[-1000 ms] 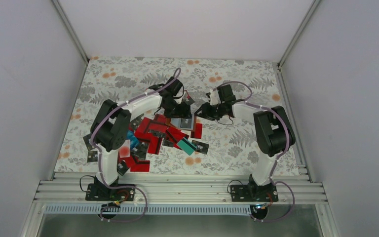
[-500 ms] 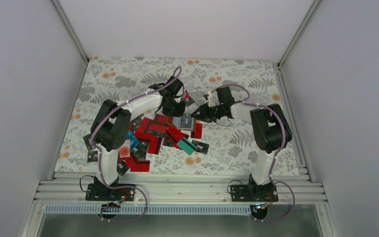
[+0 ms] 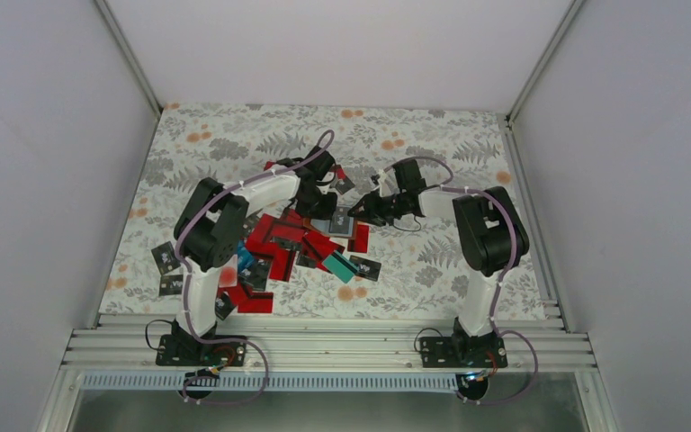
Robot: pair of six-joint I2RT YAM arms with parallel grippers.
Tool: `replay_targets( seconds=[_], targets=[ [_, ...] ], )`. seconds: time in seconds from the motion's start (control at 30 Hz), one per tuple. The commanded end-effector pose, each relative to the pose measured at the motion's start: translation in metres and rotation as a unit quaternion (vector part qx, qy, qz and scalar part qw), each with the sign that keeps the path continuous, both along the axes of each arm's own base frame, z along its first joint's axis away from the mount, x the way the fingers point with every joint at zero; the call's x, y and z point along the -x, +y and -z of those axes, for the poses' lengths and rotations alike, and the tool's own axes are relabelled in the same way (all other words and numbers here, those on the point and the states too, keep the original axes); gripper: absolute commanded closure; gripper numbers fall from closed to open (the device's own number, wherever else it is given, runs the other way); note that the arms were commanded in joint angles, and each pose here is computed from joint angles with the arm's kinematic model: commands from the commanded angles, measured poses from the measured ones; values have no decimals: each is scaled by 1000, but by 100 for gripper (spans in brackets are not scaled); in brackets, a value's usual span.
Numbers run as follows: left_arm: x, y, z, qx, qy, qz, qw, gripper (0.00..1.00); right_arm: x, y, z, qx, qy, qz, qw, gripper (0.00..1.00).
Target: Put the credit cards into the card holder
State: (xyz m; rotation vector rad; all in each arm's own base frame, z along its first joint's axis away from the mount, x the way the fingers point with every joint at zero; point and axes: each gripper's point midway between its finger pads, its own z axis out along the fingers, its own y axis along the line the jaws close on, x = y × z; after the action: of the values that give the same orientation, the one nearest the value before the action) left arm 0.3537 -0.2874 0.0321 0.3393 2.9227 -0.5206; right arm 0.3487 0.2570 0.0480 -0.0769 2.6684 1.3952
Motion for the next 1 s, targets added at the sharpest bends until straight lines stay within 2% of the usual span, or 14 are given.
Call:
replay_targets(
  seconds=[0.0, 0.5, 0.97],
  targets=[
    [2, 0, 13, -14, 2, 10, 1000, 97, 0, 1, 2, -6, 4, -1, 1000, 65],
    [10, 10, 41, -66, 16, 10, 998, 98, 1, 4, -2, -12, 1, -4, 1000, 65],
    [19, 11, 46, -65, 22, 10, 998, 98, 5, 14, 8, -14, 14, -11, 1000, 65]
  ],
)
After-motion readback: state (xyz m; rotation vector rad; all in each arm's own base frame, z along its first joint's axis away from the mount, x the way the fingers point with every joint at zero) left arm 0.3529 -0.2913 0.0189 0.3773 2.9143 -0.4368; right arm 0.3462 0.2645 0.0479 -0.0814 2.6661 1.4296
